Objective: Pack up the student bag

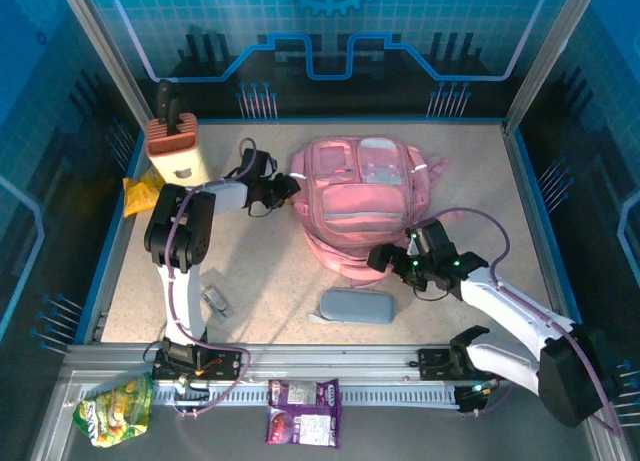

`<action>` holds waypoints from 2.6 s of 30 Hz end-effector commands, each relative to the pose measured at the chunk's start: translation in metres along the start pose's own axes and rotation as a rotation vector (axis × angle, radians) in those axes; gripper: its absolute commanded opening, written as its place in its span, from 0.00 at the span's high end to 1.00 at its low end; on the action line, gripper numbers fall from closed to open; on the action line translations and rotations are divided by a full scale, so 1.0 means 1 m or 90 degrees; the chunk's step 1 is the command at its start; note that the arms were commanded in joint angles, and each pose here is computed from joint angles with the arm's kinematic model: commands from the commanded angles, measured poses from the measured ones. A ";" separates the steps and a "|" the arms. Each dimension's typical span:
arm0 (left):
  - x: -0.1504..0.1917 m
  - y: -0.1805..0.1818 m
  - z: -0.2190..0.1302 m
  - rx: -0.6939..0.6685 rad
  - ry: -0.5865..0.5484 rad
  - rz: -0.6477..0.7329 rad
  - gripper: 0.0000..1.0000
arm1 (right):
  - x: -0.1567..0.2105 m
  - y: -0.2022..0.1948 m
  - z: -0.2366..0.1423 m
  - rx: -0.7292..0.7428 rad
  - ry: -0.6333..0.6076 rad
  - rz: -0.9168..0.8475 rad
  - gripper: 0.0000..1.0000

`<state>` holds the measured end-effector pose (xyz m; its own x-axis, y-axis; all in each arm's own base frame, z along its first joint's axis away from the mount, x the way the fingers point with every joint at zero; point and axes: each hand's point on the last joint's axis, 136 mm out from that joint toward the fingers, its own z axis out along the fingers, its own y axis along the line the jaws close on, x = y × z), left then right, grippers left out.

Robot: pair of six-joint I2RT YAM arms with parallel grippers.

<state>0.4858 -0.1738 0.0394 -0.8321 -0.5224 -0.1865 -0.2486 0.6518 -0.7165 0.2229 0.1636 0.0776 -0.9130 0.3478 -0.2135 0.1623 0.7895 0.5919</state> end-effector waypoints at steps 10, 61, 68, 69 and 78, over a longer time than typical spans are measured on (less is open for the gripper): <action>0.009 -0.018 -0.048 0.018 -0.018 0.059 1.00 | -0.090 0.035 0.016 -0.082 -0.062 -0.020 0.00; 0.157 -0.122 -0.065 0.131 -0.040 -0.126 1.00 | 0.003 0.075 0.013 -0.016 0.006 -0.391 0.26; 0.166 -0.132 -0.062 0.148 -0.016 -0.136 1.00 | 0.005 0.083 0.038 -0.024 -0.028 -0.454 0.38; 0.168 -0.133 -0.062 0.149 -0.014 -0.135 1.00 | 0.003 0.087 0.041 -0.027 -0.038 -0.467 0.39; 0.170 -0.140 -0.064 0.153 -0.014 -0.122 1.00 | -0.018 0.105 0.068 -0.010 -0.122 -0.527 0.45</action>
<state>0.3388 -0.2836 0.0992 -0.7226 -0.6899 -0.0429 -0.4073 0.4751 -0.7800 0.2586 0.2644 0.0783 -0.7384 -0.2720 -0.6171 -0.5183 0.8143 0.2613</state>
